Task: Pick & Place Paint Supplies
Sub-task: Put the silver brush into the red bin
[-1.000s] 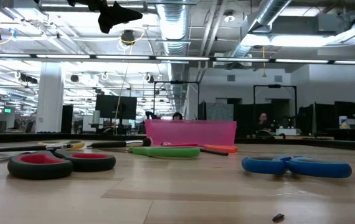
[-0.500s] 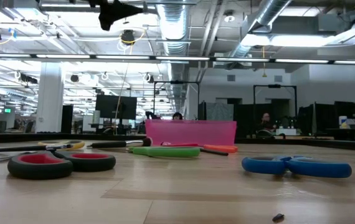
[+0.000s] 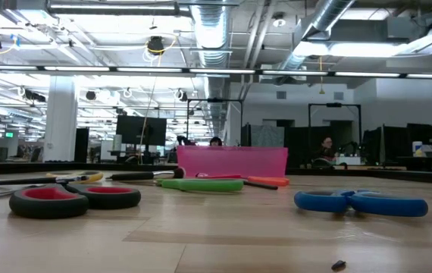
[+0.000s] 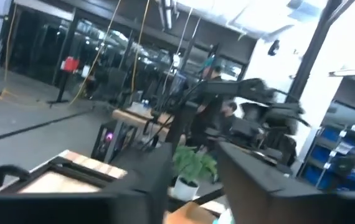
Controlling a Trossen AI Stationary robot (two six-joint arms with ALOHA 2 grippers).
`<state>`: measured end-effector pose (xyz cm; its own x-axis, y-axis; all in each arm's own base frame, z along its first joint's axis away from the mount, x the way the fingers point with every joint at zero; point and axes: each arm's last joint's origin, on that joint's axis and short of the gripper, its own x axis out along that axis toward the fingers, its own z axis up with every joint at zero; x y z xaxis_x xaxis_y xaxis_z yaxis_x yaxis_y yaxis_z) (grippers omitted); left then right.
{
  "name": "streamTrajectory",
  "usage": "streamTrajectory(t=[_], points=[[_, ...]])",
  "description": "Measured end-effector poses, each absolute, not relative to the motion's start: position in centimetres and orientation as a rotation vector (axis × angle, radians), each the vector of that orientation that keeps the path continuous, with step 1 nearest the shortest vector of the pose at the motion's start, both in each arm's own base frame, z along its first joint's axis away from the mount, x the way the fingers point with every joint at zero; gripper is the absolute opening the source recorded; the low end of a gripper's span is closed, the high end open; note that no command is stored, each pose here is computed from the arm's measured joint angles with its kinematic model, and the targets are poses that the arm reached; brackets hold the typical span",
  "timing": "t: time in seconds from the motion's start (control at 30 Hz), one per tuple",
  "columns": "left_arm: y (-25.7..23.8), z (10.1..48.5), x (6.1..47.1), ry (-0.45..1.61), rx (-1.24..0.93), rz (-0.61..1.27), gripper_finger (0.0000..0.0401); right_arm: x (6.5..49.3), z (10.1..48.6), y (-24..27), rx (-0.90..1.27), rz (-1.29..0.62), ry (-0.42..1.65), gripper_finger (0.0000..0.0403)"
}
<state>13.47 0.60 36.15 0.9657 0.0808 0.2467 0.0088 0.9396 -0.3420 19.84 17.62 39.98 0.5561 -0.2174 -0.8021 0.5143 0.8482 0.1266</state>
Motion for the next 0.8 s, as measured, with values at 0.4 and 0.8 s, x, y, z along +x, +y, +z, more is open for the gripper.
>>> streamTrajectory(t=[0.4,0.8], points=[[0.4,36.7,7.6,-0.34,-0.321,0.027,0.0002,13.6,46.5,9.0,0.112,-0.425,0.518,0.0075],[0.5,36.2,6.7,-0.312,-0.331,0.072,0.0001,5.8,45.1,1.8,0.108,-0.348,0.273,0.0002]])
